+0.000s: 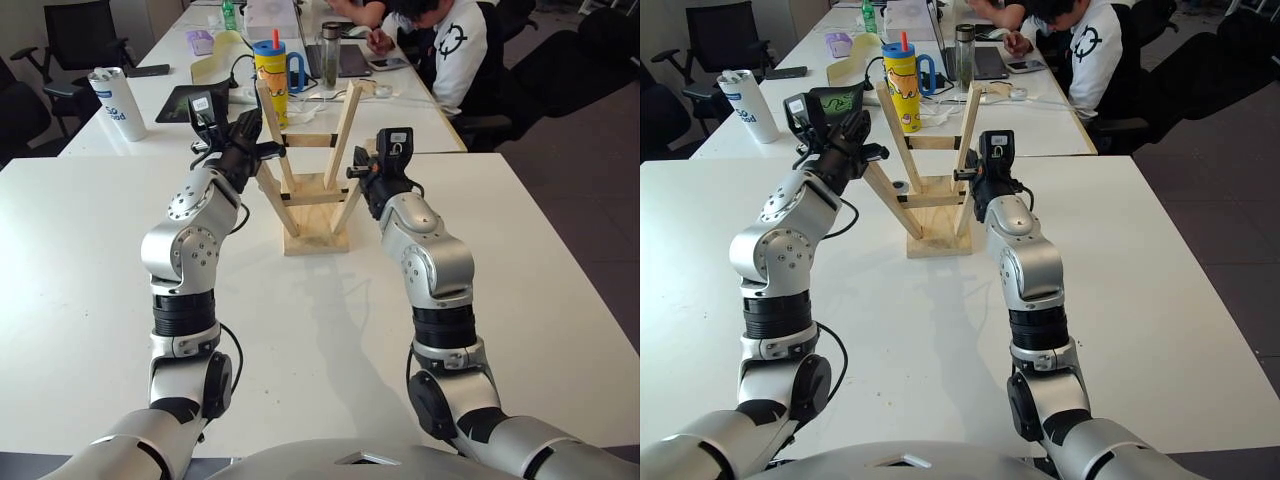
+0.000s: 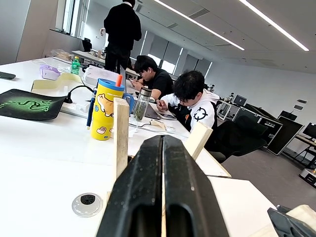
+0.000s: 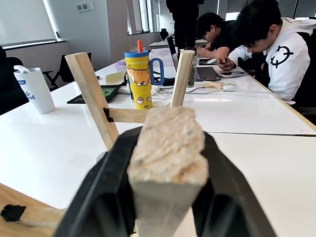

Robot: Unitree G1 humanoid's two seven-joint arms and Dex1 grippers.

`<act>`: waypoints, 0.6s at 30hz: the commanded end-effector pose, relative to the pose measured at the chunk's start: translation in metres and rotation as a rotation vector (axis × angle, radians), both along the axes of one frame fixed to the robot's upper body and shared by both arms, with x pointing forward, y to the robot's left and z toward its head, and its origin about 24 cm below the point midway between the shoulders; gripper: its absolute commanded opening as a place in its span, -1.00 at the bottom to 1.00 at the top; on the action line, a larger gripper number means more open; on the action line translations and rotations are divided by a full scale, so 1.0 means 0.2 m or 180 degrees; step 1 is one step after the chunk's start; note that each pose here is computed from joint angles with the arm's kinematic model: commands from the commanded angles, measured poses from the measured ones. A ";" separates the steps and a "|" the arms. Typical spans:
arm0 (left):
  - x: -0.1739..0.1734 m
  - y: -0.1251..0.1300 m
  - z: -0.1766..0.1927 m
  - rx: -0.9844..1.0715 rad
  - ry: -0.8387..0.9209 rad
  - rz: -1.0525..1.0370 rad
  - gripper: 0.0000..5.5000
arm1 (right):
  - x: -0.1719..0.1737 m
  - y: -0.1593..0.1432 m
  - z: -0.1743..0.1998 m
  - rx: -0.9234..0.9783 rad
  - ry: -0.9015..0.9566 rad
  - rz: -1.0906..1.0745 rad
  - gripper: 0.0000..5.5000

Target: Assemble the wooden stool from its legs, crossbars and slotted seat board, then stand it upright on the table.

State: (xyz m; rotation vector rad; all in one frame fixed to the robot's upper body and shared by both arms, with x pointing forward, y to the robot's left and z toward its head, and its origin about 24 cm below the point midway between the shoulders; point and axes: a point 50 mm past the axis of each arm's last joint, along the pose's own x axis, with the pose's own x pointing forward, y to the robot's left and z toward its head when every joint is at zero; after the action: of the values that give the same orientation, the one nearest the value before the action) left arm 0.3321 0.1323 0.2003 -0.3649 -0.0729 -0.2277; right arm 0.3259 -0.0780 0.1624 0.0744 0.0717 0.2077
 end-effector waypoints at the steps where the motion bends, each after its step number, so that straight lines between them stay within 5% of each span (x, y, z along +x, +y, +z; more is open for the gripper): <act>1: 0.01 0.03 -0.06 0.0031 0.0247 0.0124 -1.00 | -0.03 0.05 -0.15 0.0017 0.0359 0.0229 -0.30; 12: 0.01 0.03 -0.03 0.0050 0.0186 0.0160 -1.00 | 0.01 0.01 0.07 0.0320 -0.0518 0.0004 -0.19; 18: 0.01 0.03 -0.02 0.0067 0.0157 0.0167 -1.00 | 0.02 -0.04 0.40 0.0322 -0.1558 -0.0194 -0.19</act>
State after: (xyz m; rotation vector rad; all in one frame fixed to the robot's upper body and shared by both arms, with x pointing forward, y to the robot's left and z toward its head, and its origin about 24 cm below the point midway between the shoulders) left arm 0.3321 0.1351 0.2085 -0.3671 -0.0935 -0.1997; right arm 0.3315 -0.0813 0.2090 0.1324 -0.2844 0.1822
